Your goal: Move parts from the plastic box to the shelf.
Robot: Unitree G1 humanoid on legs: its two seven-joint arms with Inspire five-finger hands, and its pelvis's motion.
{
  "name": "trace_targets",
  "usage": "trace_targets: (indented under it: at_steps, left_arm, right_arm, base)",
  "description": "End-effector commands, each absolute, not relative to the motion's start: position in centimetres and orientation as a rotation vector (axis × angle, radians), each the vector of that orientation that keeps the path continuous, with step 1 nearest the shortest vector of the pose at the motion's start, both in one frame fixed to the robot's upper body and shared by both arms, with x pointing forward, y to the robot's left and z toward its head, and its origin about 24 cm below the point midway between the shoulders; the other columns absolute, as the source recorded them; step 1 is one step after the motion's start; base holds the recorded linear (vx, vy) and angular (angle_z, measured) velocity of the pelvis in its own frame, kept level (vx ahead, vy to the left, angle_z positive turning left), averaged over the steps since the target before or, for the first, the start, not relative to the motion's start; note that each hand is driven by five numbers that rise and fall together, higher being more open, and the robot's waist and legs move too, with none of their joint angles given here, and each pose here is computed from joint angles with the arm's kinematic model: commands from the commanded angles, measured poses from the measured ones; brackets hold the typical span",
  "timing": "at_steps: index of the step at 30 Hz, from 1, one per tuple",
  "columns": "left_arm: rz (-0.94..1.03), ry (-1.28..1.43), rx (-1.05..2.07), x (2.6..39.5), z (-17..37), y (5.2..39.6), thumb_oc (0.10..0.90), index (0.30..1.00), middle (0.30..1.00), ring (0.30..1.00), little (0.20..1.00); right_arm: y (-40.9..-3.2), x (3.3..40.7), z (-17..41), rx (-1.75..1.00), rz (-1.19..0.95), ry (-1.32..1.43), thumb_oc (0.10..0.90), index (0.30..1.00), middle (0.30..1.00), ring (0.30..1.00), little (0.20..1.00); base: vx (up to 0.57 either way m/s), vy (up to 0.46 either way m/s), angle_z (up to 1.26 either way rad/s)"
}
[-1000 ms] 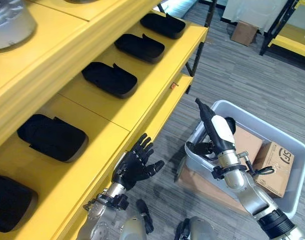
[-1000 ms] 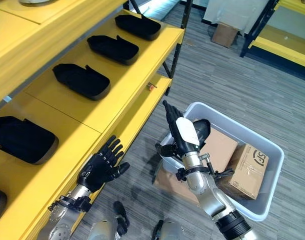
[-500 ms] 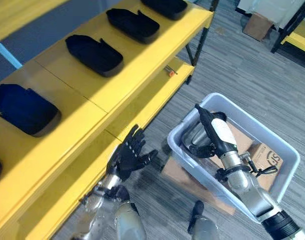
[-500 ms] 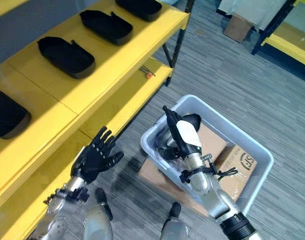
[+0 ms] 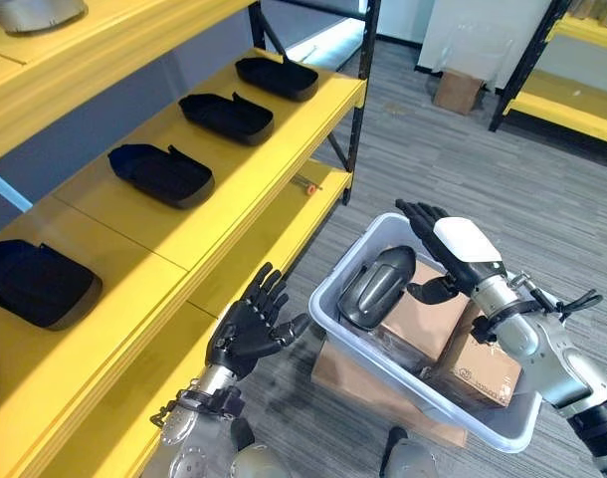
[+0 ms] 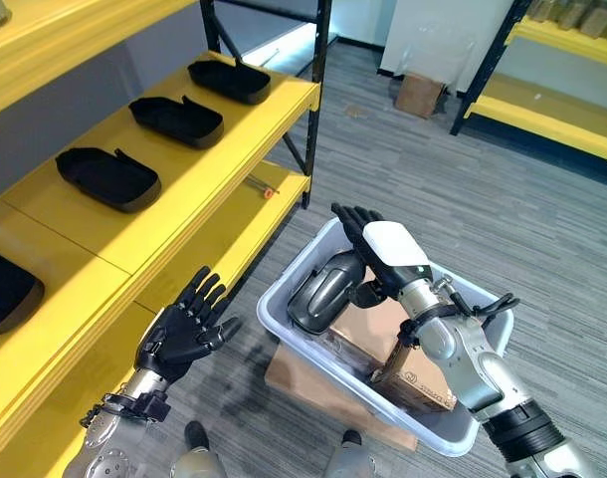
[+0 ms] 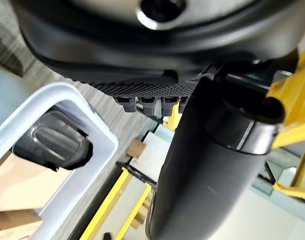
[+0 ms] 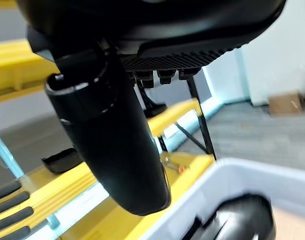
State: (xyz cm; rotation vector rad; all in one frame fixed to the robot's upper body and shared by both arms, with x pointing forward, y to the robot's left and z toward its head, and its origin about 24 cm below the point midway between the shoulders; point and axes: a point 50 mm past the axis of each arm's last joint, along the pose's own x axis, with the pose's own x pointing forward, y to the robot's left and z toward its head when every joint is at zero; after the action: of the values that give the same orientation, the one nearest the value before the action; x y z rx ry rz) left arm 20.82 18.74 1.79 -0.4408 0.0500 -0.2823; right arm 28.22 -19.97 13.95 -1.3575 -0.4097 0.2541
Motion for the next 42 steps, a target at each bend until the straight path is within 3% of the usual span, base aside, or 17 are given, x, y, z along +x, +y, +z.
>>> trace_targets:
  at_steps: [1, 18, 25, 42]
  left_arm:
    - [-0.435, -0.123, -0.429, 22.3, 5.2, 17.1, 0.9, 1.0, 1.0, 1.0, 1.0]
    - [-0.535, -0.052, -0.42, 21.1, 4.3, 17.2, 0.9, 1.0, 1.0, 1.0, 1.0]
    - [-0.556, -0.066, -0.423, 21.3, 4.8, 16.9, 0.9, 1.0, 1.0, 1.0, 1.0]
    - [-0.601, -0.101, -0.42, 21.6, 5.7, 16.4, 0.9, 1.0, 1.0, 1.0, 1.0]
  right_arm:
    - [-18.4, 28.9, 20.7, -1.498, 0.144, -0.775, 0.9, 1.0, 1.0, 1.0, 1.0]
    - [-19.4, 29.8, 22.5, -1.766, 0.119, -0.819, 0.9, 1.0, 1.0, 1.0, 1.0]
    - [-18.7, 29.6, 23.8, -1.822, 0.076, -0.983, 0.9, 1.0, 1.0, 1.0, 1.0]
    - [-19.8, 31.6, 25.7, -1.932, -0.058, -0.931, 0.9, 1.0, 1.0, 1.0, 1.0]
  base:
    - [0.07, -0.011, -0.11]
    - [0.04, -0.023, 0.05]
    - [-0.03, -0.048, 0.02]
    - [-0.06, -0.064, 0.0]
